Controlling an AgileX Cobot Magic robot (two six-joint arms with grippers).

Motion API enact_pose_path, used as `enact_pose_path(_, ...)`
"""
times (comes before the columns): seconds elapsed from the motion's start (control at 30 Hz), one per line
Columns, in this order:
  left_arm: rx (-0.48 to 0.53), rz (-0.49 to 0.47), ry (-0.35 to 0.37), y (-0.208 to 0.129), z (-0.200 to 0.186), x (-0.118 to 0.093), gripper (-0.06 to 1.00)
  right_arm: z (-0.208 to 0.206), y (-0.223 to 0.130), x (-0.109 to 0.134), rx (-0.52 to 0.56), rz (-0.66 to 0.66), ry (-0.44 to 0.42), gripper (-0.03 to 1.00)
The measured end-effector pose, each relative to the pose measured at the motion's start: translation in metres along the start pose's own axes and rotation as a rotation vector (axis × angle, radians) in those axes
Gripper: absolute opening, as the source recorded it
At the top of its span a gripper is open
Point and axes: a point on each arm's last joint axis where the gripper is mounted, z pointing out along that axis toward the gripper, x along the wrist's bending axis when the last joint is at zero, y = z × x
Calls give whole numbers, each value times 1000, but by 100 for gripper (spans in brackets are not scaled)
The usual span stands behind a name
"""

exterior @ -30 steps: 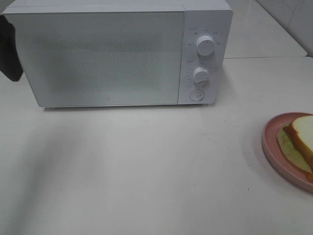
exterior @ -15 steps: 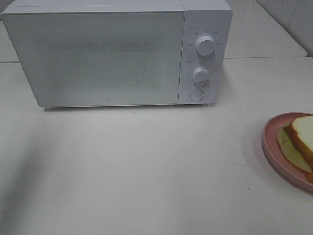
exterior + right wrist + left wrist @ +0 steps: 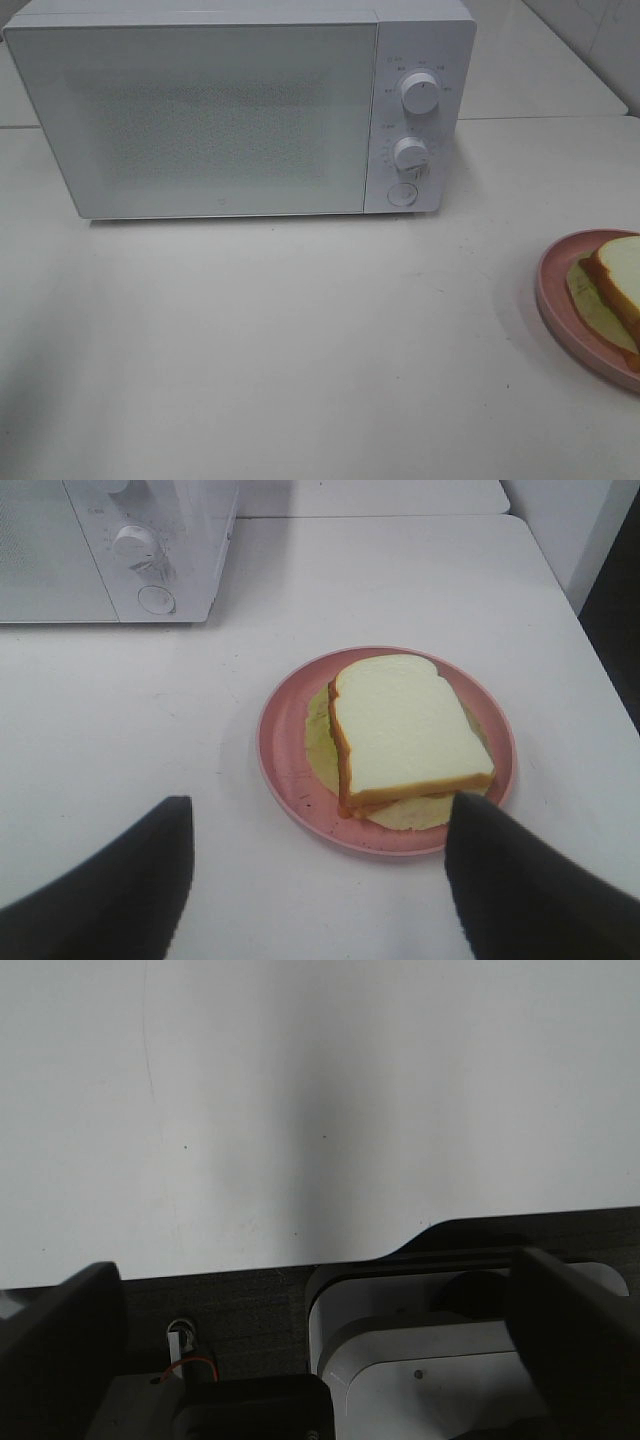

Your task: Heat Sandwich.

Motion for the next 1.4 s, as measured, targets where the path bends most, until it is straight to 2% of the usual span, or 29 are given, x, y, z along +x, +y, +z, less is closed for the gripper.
enact_pose_path(0.17,-51,28,-4,-25,-3,2,96,0,0,0,0,0,0,70)
enact_pose_path(0.27,-134,36,-10,-43,-5,4,96,0,0,0,0,0,0,70)
enact_pose_path(0.4,-191,40,-14,-59,-1,6,96,0,0,0,0,0,0,69)
enact_pose_path(0.63,-252,41,-18,-80,6,8,96,0,0,0,0,0,0,68)
enact_pose_path(0.7,-320,41,-23,-86,4,8,96,0,0,0,0,0,0,68)
enact_pose_path(0.93,-445,45,-32,-101,-6,9,96,0,0,0,0,0,0,68)
enact_pose_path(1.17,-613,50,-45,-124,-19,11,96,0,0,0,0,0,0,68)
enact_pose_path(1.4,-719,46,-47,-140,-25,13,96,0,0,0,0,0,0,68)
